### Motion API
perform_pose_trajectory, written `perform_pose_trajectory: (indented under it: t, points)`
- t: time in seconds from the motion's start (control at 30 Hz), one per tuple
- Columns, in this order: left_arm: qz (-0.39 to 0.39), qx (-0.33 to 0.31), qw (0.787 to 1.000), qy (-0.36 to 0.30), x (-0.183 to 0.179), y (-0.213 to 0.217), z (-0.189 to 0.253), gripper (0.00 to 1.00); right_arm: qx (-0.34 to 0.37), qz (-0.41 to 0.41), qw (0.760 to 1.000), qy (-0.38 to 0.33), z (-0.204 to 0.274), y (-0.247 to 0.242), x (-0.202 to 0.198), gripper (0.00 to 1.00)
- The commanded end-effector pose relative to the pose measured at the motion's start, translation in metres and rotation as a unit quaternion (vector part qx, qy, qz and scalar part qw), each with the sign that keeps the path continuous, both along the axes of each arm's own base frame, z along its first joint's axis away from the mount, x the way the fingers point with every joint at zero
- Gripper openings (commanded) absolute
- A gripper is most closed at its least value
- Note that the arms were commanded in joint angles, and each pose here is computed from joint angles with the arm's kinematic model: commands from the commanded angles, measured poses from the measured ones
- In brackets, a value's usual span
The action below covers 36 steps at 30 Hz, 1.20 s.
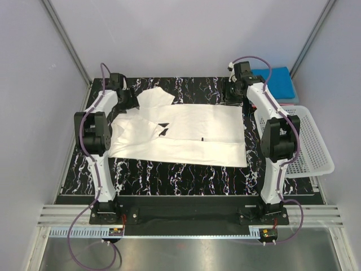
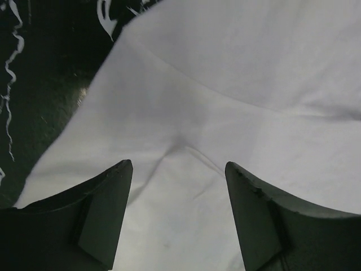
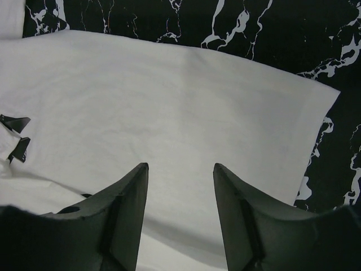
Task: Fold and stack the t-shirts
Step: Fold the tshirt
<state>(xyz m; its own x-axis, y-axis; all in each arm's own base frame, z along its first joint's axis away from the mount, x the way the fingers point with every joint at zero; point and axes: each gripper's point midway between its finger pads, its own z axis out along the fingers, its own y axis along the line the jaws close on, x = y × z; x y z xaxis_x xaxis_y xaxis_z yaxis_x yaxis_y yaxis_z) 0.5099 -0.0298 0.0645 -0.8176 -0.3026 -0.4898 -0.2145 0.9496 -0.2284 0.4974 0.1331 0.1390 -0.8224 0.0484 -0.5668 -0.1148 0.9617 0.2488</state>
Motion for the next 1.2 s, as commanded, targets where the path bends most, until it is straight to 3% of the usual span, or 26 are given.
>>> perform_pose_trajectory:
  t: [0.0, 0.07, 0.13, 0.2, 0.57, 0.67, 0.87, 0.93, 1.17]
  points:
    - [0.029, 0.000, 0.999, -0.023, 0.029, 0.027, 0.017, 0.72, -0.015, 0.018, 1.000, -0.011, 0.011, 0.001, 0.007, 0.57]
    - [0.047, 0.010, 0.998, 0.027, 0.020, 0.037, -0.010, 0.71, -0.018, 0.011, 1.000, -0.009, 0.010, -0.002, 0.010, 0.56]
    - [0.091, 0.058, 0.992, 0.072, 0.007, 0.059, -0.027, 0.69, -0.020, 0.004, 1.000, -0.008, 0.008, -0.005, 0.012, 0.56]
    - [0.117, 0.096, 0.984, 0.094, -0.008, 0.075, -0.037, 0.71, -0.019, 0.002, 1.000, -0.013, 0.007, -0.007, 0.012, 0.56]
    - [0.182, 0.142, 0.959, 0.164, -0.070, 0.130, -0.054, 0.73, 0.014, 0.022, 1.000, -0.013, 0.015, -0.007, 0.001, 0.57]
    - [0.179, 0.128, 0.966, 0.133, -0.060, 0.132, -0.042, 0.73, 0.019, 0.039, 0.999, -0.012, 0.013, -0.004, -0.002, 0.57]
    - [0.098, 0.038, 0.994, 0.024, -0.007, 0.098, 0.008, 0.79, 0.002, 0.040, 0.999, 0.009, -0.004, -0.008, 0.013, 0.58]
    - [0.085, 0.022, 0.994, 0.066, -0.009, 0.089, -0.013, 0.79, -0.009, 0.026, 1.000, 0.013, -0.016, -0.013, 0.022, 0.58]
    - [0.049, 0.034, 0.998, 0.022, 0.016, 0.082, -0.012, 0.78, 0.004, 0.038, 0.999, 0.016, -0.037, -0.026, 0.057, 0.52]
